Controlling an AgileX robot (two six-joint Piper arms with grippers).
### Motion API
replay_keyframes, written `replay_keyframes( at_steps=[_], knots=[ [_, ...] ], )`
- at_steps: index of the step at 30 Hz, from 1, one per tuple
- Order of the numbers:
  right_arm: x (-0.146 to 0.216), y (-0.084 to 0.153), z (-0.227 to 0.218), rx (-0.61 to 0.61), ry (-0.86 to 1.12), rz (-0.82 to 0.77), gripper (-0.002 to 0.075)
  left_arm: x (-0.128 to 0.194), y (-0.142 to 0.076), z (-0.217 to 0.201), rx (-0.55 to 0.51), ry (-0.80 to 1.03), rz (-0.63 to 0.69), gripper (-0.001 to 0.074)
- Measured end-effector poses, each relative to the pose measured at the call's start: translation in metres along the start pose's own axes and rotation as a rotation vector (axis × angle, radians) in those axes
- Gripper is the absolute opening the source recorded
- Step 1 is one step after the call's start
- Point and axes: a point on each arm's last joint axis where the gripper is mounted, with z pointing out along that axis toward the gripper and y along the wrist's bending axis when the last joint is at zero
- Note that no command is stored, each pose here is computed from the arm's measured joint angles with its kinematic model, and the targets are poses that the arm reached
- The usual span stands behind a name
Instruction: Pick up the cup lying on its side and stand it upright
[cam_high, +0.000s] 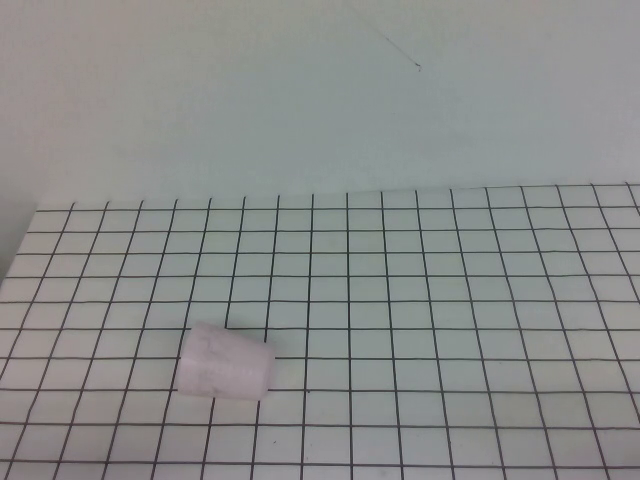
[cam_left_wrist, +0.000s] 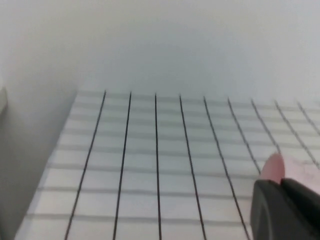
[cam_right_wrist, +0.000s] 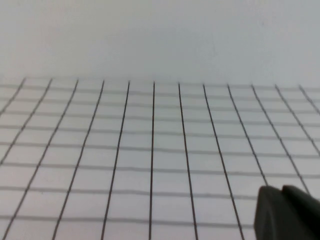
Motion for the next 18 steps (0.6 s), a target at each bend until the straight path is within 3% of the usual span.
replay_keyframes(
  at_steps=[9, 18],
  knots=[
    [-0.033, -0.001, -0.006, 0.009, -0.372, 0.0, -0.0001, -0.034, -0.011, -0.007, 0.097, -0.393, 0.113, 0.0],
    [-0.053, -0.001, -0.017, 0.008, -0.619, 0.03, -0.0001, -0.04, -0.012, -0.01, 0.116, -0.463, 0.113, 0.0001]
  ],
)
